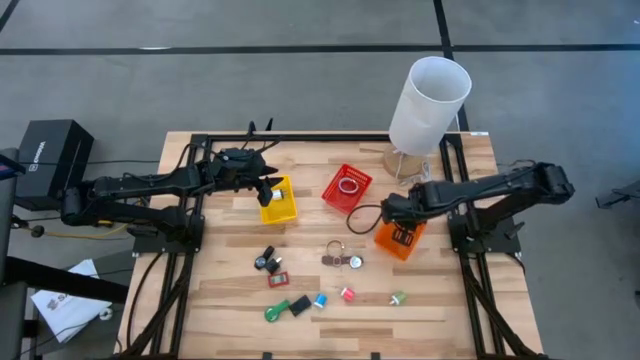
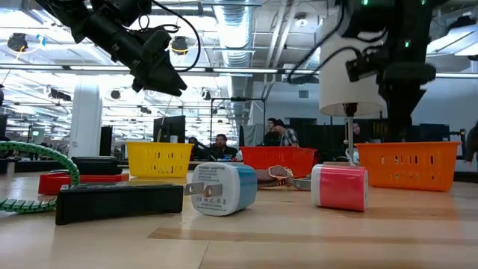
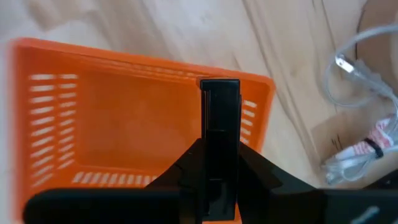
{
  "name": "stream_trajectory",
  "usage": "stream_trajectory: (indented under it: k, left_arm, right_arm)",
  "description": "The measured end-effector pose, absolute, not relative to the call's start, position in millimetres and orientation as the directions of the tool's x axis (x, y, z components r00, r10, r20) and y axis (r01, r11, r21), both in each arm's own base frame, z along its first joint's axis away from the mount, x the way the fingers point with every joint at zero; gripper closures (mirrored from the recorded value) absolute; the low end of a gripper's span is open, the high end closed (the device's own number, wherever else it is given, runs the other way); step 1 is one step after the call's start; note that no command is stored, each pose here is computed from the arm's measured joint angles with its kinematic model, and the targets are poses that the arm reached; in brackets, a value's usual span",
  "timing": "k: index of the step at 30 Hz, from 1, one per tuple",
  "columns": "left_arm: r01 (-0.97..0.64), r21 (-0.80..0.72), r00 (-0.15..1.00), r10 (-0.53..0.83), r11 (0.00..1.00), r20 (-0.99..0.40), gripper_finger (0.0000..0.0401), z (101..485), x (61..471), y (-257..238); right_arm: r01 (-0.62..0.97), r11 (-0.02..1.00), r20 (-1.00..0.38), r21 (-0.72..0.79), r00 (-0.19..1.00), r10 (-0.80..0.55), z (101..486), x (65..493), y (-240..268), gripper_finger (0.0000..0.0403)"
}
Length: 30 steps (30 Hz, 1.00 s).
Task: Pick & Place Office items
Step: Put the right black digital clock into the orange basket
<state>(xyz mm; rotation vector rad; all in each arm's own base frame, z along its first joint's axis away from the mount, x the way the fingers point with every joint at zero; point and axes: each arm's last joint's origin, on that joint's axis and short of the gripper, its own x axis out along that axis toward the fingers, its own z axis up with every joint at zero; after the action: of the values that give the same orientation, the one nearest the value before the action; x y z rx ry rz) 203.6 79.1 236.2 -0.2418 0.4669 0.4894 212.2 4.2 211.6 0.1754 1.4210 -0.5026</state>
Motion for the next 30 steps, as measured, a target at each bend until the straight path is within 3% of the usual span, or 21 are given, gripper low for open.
stream_trajectory:
  k: [11,30]
  left_arm:
    - [-0.502,-0.113,0.784,0.395,0.858,-0.479,0.0243,236.7,203.9,79.2]
    - [-0.502,-0.114,0.786,0.396,0.858,-0.475,0.0243,237.1,204.1,79.4]
  right_arm:
    - [0.447,0.883,-0.974,-0.142,0.097,-0.206,187.0,211.1,-8.4,0.0350]
    - [0.454,0.883,-0.979,-0.120,0.096,-0.182,184.3,210.1,-9.7,0.0352]
